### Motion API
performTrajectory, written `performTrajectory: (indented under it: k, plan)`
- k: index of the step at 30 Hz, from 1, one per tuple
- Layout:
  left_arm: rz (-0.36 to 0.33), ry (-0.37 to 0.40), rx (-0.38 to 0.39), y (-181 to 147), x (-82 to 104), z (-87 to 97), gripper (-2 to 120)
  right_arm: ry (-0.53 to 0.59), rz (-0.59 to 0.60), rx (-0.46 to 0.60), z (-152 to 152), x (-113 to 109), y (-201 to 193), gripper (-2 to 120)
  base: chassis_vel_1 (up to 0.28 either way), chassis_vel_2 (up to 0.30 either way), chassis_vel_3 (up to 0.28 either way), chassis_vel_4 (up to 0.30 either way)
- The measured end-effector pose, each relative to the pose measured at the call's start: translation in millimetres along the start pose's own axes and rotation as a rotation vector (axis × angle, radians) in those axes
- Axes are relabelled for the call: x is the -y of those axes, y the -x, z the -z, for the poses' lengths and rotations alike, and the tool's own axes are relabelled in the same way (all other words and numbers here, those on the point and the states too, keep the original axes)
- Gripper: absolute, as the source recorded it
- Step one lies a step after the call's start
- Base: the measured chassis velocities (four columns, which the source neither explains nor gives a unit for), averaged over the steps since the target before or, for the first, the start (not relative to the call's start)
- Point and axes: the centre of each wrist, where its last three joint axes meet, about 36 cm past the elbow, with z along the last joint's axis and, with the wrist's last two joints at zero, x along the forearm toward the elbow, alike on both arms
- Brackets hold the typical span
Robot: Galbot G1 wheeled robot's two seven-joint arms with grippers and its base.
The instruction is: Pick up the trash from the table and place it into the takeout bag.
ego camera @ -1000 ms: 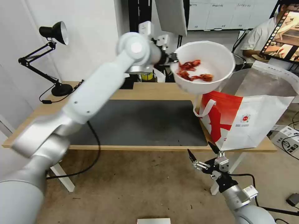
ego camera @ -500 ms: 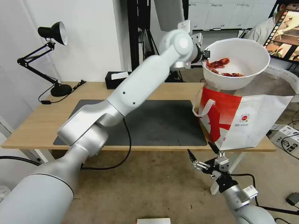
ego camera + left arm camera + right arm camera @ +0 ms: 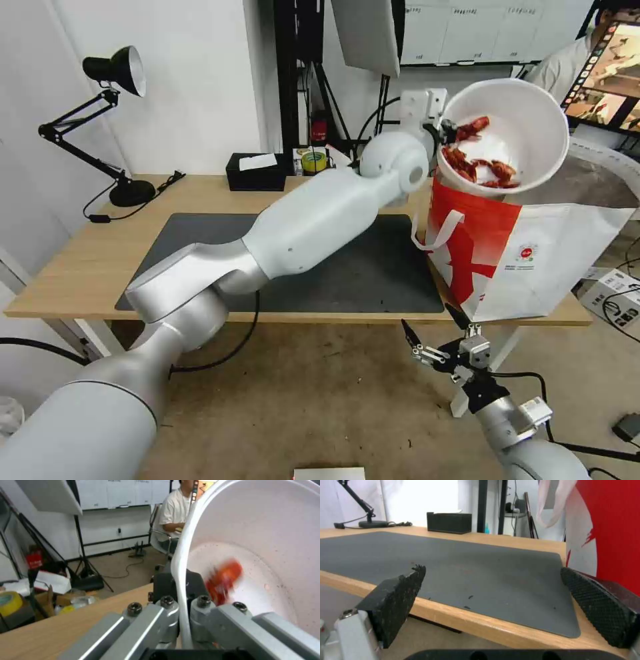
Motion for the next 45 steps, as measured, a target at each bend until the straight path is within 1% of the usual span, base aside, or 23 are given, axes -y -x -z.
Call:
performTrajectory:
  k: [4, 10, 12, 14, 16, 18, 20, 28, 33, 35, 36, 37, 38, 39, 40, 41, 44, 45]
  plan:
    - [-0.006, 0.031, -0.009, -2, 2.5, -6.4, 0, 0.0, 0.0, 0.0, 0, 0, 0, 100, 0.0, 0.0, 0.0, 0.0]
    - [-0.019, 0.043, -0.03, -3, 7.0, -6.4, 0, 0.0, 0.0, 0.0, 0, 0, 0, 100, 0.0, 0.0, 0.0, 0.0]
    - [-0.038, 0.046, -0.047, -4, 9.9, -5.9, 0, 0.0, 0.0, 0.0, 0, 0, 0, 100, 0.0, 0.0, 0.0, 0.0]
    - [-0.049, 0.042, -0.056, -5, 10.4, -5.6, 0, 0.0, 0.0, 0.0, 0, 0, 0, 100, 0.0, 0.0, 0.0, 0.0]
    - [-0.1, 0.017, -0.096, -7, 8.2, -4.4, 0, 0.0, 0.0, 0.0, 0, 0, 0, 100, 0.0, 0.0, 0.0, 0.0]
    - [-0.107, 0.01, -0.103, -7, 7.6, -4.0, 0, 0.0, 0.0, 0.0, 0, 0, 0, 100, 0.0, 0.0, 0.0, 0.0]
    - [-0.127, -0.017, -0.133, -7, 4.6, -2.4, 0, 0.0, 0.0, 0.0, 0, 0, 0, 100, 0.0, 0.0, 0.0, 0.0]
    - [-0.159, -0.023, -0.184, -7, -2.4, -3.3, 0, 0.0, 0.0, 0.0, 0, 0, 0, 100, 0.0, 0.0, 0.0, 0.0]
    - [-0.188, 0.014, -0.217, -6, -9.9, -6.7, 0, 0.0, 0.0, 0.0, 0, 0, 0, 100, 0.0, 0.0, 0.0, 0.0]
    - [-0.192, 0.052, -0.225, -4, -9.6, -10.1, 0, 0.0, 0.0, 0.0, 0, 0, 0, 100, 0.0, 0.0, 0.0, 0.0]
    - [-0.186, 0.07, -0.224, -3, -8.0, -11.7, 3, 0.0, 0.0, 0.0, 0, 0, 0, 100, 0.0, 0.0, 0.0, 0.0]
    - [-0.186, 0.07, -0.224, -3, -8.0, -11.7, 3, 0.0, 0.0, 0.0, 0, 0, 0, 100, 0.0, 0.0, 0.0, 0.0]
    - [-0.182, 0.083, -0.223, -2, -5.7, -13.1, 11, 0.0, 0.0, 0.0, 0, 0, 0, 100, 0.0, 0.0, 0.0, 0.0]
    - [-0.181, 0.088, -0.223, -1, -3.7, -13.4, 13, 0.0, 0.0, 0.0, 0, 0, 0, 100, 0.0, 0.0, 0.0, 0.0]
    - [-0.182, 0.089, -0.221, 0, -1.8, -13.3, 20, 0.0, 0.0, 0.0, 0, 0, 0, 100, 0.0, 0.0, 0.0, 0.0]
    - [-0.182, 0.089, -0.221, 0, -1.8, -13.3, 20, 0.0, 0.0, 0.0, 0, 0, 0, 100, 0.0, 0.0, 0.0, 0.0]
    - [-0.187, 0.09, -0.217, 0, 0.1, -12.1, 33, 0.0, 0.0, 0.0, 0, 0, 0, 100, 0.0, 0.0, 0.0, 0.0]
    - [-0.187, 0.09, -0.217, 0, 0.1, -12.1, 33, 0.0, 0.0, 0.0, 0, 0, 0, 100, 0.0, 0.0, 0.0, 0.0]
